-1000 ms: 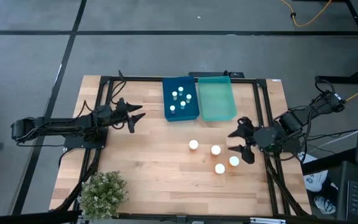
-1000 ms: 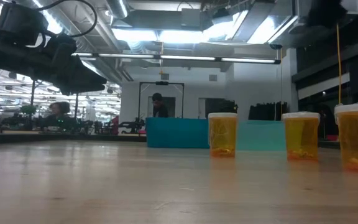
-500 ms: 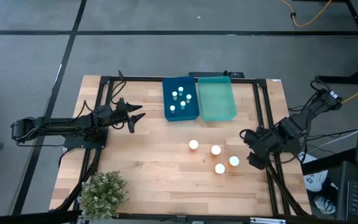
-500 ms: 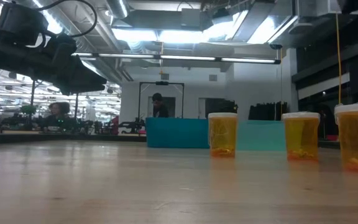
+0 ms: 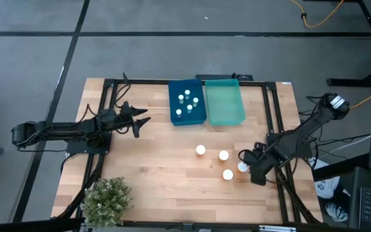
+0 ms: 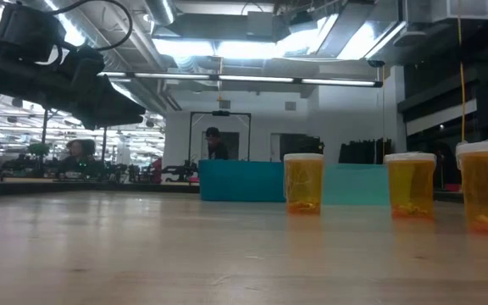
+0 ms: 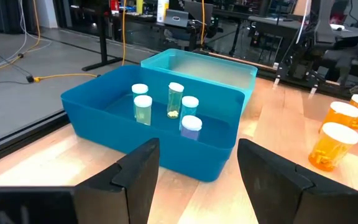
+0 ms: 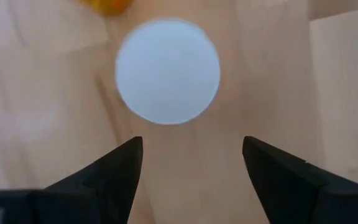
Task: Pick and place medicine bottles into bin by pill shape (circle, oval)
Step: Put the orange pill bottle on the green bin
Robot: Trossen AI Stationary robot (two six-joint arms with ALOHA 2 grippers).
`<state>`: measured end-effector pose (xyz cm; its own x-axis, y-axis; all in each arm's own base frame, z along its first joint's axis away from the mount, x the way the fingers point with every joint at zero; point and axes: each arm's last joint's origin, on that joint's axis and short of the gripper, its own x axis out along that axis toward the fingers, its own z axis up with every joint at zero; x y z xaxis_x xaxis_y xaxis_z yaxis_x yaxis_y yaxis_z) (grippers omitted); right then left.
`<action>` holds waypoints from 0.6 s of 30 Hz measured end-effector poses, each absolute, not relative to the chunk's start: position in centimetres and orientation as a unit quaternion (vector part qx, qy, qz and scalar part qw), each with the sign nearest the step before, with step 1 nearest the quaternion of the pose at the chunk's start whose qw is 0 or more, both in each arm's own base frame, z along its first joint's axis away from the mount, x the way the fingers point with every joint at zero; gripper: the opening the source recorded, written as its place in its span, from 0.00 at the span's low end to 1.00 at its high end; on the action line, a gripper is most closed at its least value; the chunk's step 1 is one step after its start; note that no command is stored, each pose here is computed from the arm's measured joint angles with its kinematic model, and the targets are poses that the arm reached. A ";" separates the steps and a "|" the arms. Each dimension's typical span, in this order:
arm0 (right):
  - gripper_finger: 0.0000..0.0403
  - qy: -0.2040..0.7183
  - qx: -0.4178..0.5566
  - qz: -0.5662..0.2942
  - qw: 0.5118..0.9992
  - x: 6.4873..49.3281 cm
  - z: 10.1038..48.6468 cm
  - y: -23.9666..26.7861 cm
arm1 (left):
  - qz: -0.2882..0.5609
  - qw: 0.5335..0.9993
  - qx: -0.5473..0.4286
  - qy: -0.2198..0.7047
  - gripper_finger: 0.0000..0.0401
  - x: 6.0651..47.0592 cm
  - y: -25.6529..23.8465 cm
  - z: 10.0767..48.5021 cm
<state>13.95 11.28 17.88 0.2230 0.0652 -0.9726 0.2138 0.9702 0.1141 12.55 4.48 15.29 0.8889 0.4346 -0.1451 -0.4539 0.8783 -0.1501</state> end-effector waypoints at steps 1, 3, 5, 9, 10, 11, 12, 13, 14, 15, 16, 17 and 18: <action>0.69 0.625 0.108 -0.049 0.772 14.0 17.4 11.3 | 0.230 0.968 -0.090 0.053 0.52 12.5 4.5 15.3; 0.69 0.624 0.106 -0.042 0.773 14.3 16.9 11.6 | 0.230 0.968 -0.090 0.054 0.52 12.5 4.5 15.3; 0.69 0.620 0.099 -0.033 0.778 14.6 16.7 11.8 | 0.230 0.968 -0.090 0.054 0.52 12.5 4.5 15.3; 0.69 0.588 0.075 -0.032 0.805 15.4 17.1 12.2 | 0.230 0.967 -0.090 0.057 0.52 12.5 4.5 15.2; 0.69 0.578 0.066 -0.031 0.812 15.5 17.2 12.2 | 0.230 0.967 -0.091 0.057 0.52 12.5 4.5 15.2; 0.69 0.571 0.062 -0.032 0.818 15.6 17.3 12.2 | 0.230 0.967 -0.091 0.057 0.52 12.5 4.5 15.2; 0.69 0.563 0.055 -0.028 0.824 15.7 17.3 12.3 | 0.230 0.967 -0.091 0.058 0.52 12.5 4.5 15.2; 0.69 0.554 0.053 -0.025 0.830 15.9 17.4 12.3 | 0.230 0.967 -0.091 0.058 0.52 12.5 4.5 15.2; 0.69 0.549 0.048 -0.021 0.834 16.0 17.4 12.4 | 0.230 0.967 -0.091 0.058 0.52 12.5 4.5 15.2; 0.69 0.548 0.047 -0.019 0.835 16.0 17.5 12.4 | 0.230 0.967 -0.091 0.058 0.52 12.5 4.5 15.2; 0.69 0.548 0.046 -0.020 0.835 16.0 17.4 12.4 | 0.230 0.967 -0.091 0.059 0.52 12.5 4.5 15.2; 0.69 0.549 0.048 -0.023 0.834 16.0 17.4 12.3 | 0.230 0.967 -0.091 0.059 0.52 12.5 4.5 15.2; 0.69 0.550 0.049 -0.024 0.833 16.0 17.4 12.3 | 0.230 0.967 -0.091 0.058 0.52 12.5 4.5 15.2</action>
<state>16.03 12.32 17.42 0.3939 0.0133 -0.9190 0.0948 0.9940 0.0550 12.54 4.48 15.20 0.8873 0.4344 -0.1548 -0.4556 0.8777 -0.1484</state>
